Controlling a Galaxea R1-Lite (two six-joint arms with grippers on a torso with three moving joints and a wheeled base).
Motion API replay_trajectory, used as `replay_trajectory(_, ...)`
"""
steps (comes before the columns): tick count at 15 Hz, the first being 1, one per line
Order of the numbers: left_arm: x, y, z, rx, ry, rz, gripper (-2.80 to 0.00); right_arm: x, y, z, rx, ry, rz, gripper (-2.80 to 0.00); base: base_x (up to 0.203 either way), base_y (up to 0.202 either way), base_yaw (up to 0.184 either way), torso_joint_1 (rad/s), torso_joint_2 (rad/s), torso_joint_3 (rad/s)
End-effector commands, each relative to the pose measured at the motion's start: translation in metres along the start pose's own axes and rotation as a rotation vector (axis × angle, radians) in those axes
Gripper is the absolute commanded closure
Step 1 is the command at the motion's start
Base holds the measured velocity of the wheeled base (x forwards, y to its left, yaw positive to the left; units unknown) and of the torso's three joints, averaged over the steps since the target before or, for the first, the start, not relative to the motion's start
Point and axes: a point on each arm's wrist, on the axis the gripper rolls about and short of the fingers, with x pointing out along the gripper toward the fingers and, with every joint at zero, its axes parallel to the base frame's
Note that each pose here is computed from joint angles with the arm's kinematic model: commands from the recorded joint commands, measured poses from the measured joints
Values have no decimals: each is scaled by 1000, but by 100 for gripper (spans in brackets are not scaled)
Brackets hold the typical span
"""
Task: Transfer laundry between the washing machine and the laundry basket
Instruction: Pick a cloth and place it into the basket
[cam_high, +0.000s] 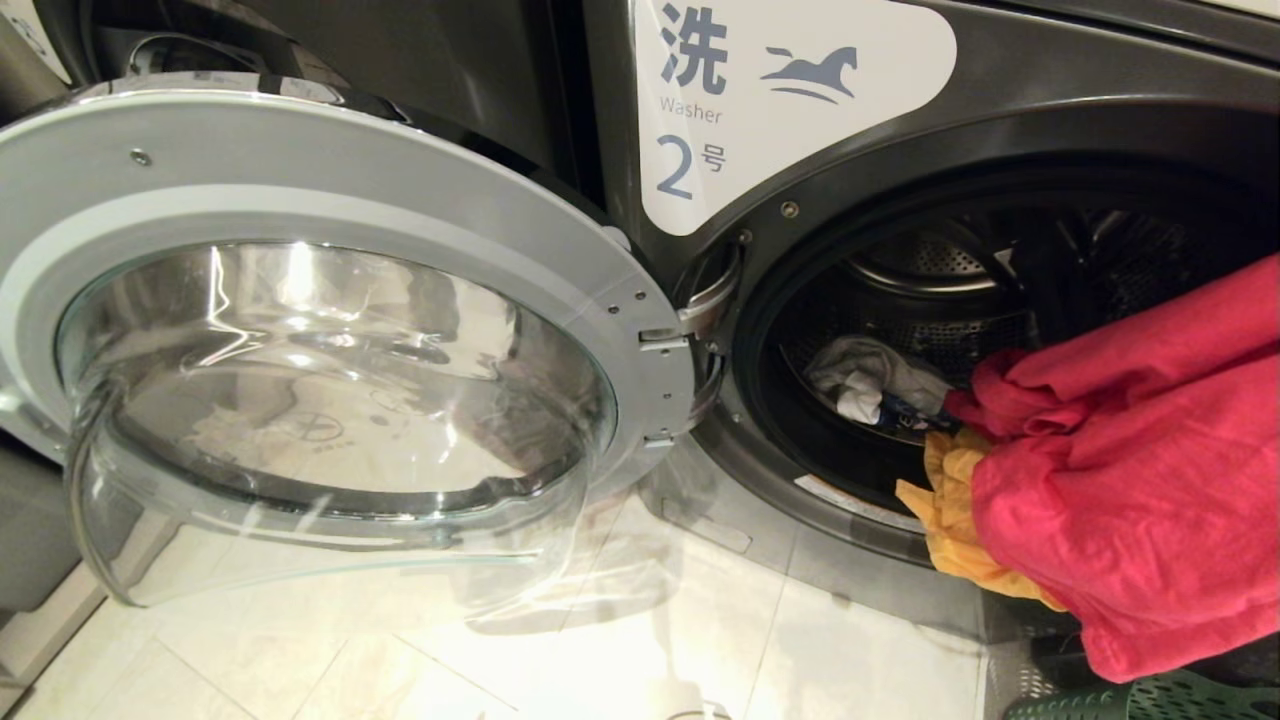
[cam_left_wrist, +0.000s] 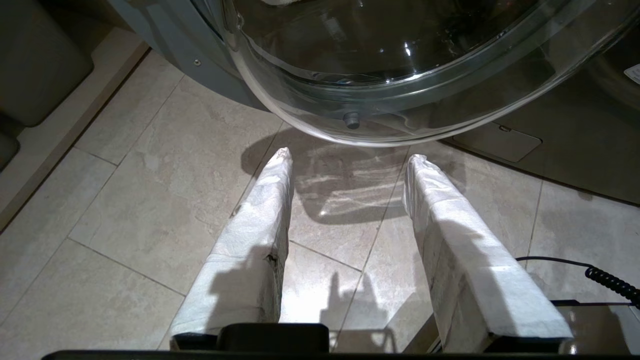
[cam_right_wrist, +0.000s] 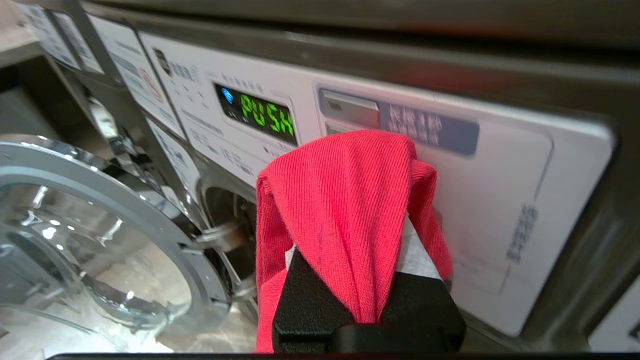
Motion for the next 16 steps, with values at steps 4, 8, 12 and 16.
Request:
replay_trajectory(4, 0, 0, 0, -1, 2, 0, 0, 4, -4, 18, -15, -57, 14, 0, 0, 0, 0, 0, 0, 0)
replay_trajectory(8, 0, 0, 0, -1, -1, 0, 0, 3, -8, 26, -49, -110, 52, 0, 0, 0, 0, 0, 0, 0)
replay_trajectory(12, 0, 0, 0, 0, 0, 0, 0, -3, -13, 25, -60, -135, 71, 0, 0, 0, 0, 0, 0, 0)
replay_trajectory(16, 0, 0, 0, 0, 1, 0, 0, -8, -16, 28, -104, -219, 152, 0, 0, 0, 0, 0, 0, 0)
